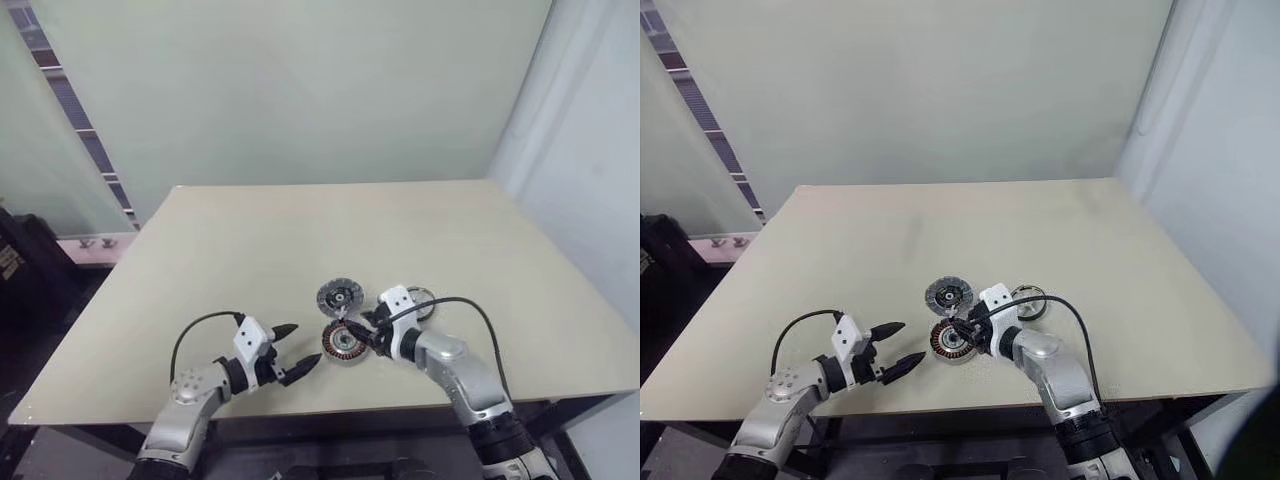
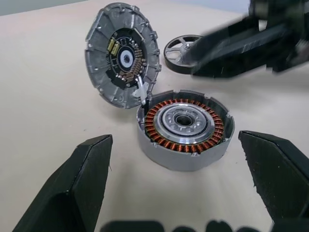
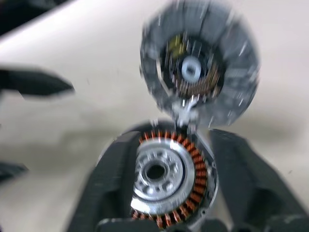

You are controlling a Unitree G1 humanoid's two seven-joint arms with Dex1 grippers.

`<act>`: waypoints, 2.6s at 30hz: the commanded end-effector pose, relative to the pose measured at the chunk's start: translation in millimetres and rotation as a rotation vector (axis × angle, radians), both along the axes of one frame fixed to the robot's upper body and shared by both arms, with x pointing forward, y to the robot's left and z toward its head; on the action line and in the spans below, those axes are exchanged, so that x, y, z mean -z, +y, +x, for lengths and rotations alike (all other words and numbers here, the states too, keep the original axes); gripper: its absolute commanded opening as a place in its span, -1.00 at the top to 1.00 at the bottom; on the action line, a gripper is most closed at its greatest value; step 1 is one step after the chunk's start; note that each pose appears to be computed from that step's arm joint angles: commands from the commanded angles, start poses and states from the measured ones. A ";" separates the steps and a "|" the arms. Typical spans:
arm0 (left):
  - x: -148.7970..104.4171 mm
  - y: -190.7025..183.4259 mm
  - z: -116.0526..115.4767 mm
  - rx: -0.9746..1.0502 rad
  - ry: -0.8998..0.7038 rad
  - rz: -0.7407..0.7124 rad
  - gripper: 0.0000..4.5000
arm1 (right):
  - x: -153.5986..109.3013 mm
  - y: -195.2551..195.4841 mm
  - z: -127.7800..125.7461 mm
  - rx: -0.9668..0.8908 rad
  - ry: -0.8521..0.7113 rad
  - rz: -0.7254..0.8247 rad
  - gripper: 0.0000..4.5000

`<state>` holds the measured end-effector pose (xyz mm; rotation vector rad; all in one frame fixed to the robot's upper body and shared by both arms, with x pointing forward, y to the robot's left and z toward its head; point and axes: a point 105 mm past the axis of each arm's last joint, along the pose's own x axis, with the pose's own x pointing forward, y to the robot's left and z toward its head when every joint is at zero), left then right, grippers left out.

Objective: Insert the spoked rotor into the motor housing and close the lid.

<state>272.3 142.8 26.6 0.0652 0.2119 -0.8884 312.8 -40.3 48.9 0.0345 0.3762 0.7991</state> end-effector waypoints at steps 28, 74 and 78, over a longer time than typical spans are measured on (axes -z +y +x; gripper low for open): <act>-11.5 -5.0 13.3 0.020 -0.056 -0.020 -1.00 | 20.2 -115.1 60.4 0.783 0.415 0.495 -0.97; -17.6 22.7 7.7 -0.059 -0.008 -0.022 -1.00 | -22.1 -33.1 -16.4 0.386 0.569 0.670 0.78; -16.7 21.4 7.7 -0.057 -0.007 -0.023 -1.00 | -13.8 -26.4 -28.8 0.351 0.607 0.612 0.78</act>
